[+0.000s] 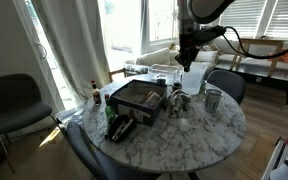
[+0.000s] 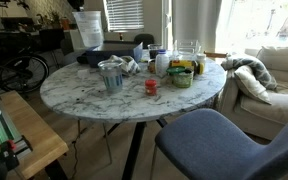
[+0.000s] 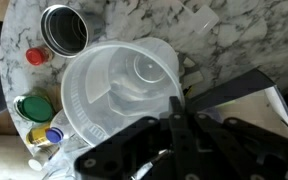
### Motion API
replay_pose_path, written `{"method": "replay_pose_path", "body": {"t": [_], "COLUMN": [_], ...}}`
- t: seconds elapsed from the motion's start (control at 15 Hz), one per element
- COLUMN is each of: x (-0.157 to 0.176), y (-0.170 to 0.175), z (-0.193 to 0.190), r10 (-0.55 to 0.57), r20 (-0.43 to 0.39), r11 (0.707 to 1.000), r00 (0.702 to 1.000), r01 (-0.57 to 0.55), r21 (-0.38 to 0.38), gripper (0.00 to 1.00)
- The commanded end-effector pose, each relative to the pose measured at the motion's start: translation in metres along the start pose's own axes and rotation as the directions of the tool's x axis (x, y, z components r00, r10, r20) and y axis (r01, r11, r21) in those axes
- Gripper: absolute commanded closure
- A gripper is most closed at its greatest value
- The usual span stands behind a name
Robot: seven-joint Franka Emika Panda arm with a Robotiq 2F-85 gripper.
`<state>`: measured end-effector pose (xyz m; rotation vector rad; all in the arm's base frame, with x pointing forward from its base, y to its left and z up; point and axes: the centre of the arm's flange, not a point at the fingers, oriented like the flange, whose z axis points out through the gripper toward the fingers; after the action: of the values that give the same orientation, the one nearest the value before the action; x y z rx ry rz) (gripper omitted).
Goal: Empty the plastic cup into the blue box and put it on the table
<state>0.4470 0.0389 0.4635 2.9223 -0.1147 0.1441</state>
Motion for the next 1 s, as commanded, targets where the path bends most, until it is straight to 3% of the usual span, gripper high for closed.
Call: {"method": "replay_pose_path", "body": {"t": [0.0,0.2,0.47,0.93], "x": [0.004,0.014,0.033,0.069], "y": [0.019,0.034,0.038,0.035], "z": [0.027,0.056,0.098,0.150], "r10": [0.127,0.226,0.358,0.552], "r20": [0.052,0.115,0.168,0.167], "r11": [0.990,0.969,0.928,0.832], "r00": [0.991,0.967,0.918,0.817], "r01": [-0.130,-0.235,-0.370,-0.553], "r21": [0.053,0.075,0.042,-0.049], "gripper": [0.99,0.99,0.99,0.99]}}
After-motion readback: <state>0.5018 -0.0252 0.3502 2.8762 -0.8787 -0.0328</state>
